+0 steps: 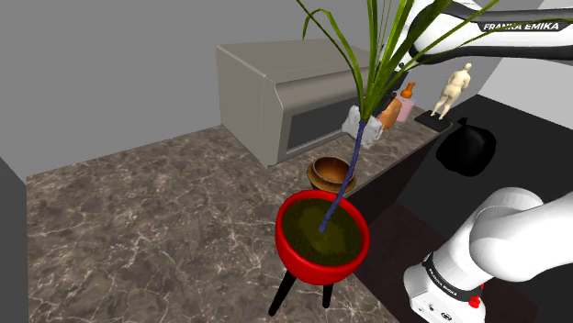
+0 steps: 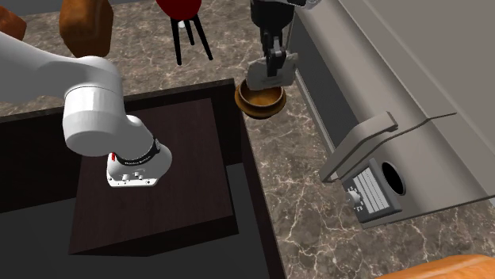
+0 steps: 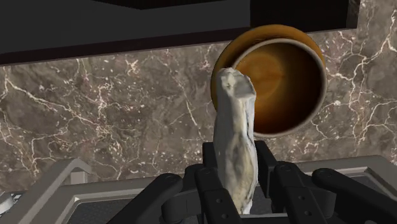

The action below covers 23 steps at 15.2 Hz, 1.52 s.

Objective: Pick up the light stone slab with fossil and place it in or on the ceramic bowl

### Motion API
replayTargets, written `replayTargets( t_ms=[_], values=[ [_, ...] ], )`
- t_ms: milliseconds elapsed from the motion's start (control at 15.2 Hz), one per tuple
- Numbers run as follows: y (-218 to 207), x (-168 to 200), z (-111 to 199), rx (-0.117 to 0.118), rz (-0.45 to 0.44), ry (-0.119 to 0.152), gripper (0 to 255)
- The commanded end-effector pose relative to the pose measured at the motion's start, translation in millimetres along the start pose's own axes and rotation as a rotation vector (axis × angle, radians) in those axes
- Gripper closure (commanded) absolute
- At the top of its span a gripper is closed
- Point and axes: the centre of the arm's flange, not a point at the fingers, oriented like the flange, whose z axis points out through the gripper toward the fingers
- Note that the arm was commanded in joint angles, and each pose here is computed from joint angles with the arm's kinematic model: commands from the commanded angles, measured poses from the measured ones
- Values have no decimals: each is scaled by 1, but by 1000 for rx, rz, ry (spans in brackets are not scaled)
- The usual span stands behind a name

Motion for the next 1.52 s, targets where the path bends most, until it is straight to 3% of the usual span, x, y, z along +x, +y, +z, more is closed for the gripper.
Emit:
replayTargets(
  t_ms=[0,264,1452],
  values=[
    [-26,-3,1,0,2,0,255],
    [-79,-3,-2,0,2,0,255],
    [-79,-10,92,0,2,0,255]
  ],
)
